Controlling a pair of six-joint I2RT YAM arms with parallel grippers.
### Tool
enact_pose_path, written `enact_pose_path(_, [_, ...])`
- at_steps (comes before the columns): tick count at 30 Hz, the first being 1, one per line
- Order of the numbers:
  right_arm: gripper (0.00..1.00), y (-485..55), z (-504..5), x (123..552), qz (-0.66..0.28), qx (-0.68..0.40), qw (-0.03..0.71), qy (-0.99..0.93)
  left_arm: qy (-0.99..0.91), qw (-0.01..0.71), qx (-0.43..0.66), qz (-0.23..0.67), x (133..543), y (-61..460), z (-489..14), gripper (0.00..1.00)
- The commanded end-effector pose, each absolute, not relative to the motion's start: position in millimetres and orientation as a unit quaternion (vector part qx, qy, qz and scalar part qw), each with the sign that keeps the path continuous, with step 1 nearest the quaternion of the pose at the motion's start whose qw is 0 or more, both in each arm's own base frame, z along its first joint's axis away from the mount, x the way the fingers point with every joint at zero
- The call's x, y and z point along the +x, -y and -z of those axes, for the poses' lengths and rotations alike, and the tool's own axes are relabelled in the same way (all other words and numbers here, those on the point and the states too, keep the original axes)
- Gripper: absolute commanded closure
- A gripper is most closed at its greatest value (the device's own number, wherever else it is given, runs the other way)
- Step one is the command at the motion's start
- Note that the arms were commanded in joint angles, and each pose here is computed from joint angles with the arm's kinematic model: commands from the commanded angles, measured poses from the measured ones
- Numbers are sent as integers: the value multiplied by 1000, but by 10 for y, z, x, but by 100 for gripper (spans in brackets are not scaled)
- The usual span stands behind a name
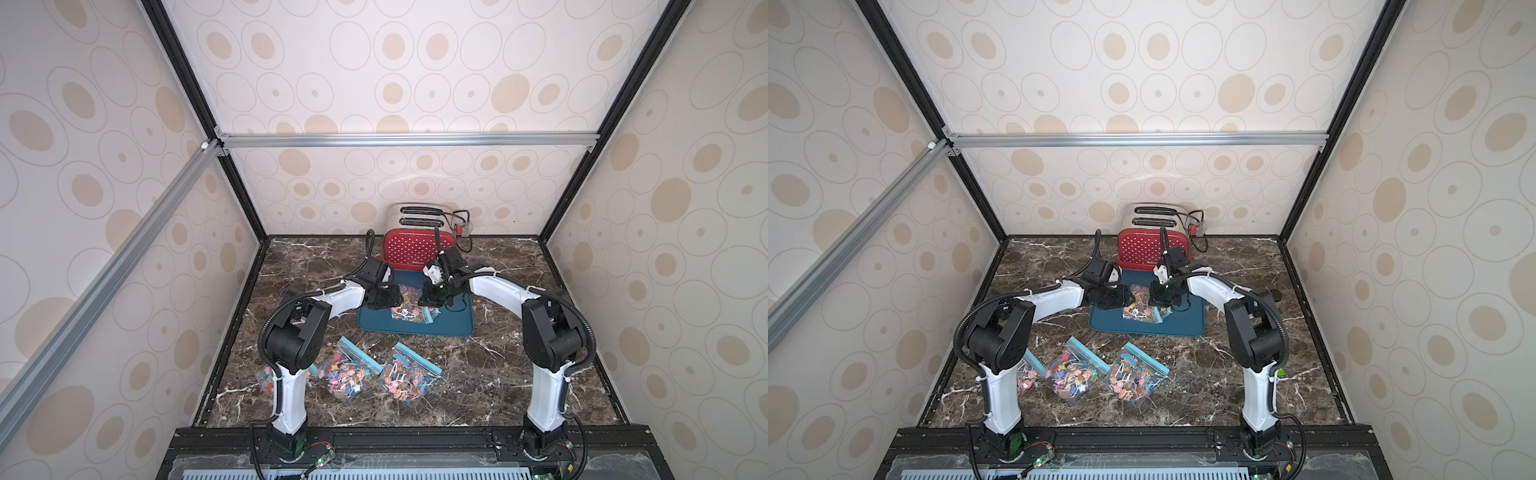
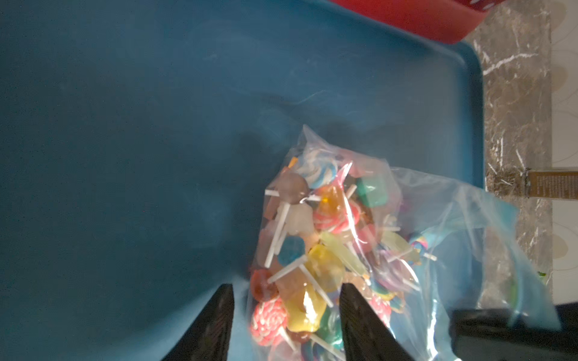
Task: Pour candies out of the ziploc bag
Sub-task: 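Pour the candies out of the ziploc bag onto the tray.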
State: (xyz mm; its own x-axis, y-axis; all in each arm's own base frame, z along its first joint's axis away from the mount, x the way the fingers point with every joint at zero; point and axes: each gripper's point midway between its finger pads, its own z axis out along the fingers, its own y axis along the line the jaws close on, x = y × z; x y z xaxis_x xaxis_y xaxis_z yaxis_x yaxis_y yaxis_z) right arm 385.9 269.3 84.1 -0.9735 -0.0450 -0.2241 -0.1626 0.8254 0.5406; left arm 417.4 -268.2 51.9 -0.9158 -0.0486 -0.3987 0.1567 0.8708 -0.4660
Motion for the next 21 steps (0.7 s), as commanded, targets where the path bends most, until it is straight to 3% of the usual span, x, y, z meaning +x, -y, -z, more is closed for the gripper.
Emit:
enact_pose_path(1, [100,-2729,-1034,3858,-304,-60,117,-943,-939,214,47,264,4241,2774,-639,57])
enact_pose_path(6, [100,-2725,-1024,3844,-304,-60,117,-944,-937,214,45,271,4246,2791,-645,79])
enact_pose_path(13, [100,-2726,-1056,3842,-306,-60,119,-943,-937,215,45,272,4250,2799,-667,100])
enact_pose_path(21, [100,-2722,-1114,3896,-304,-54,128,-943,-924,250,48,285,4303,2808,-1053,100])
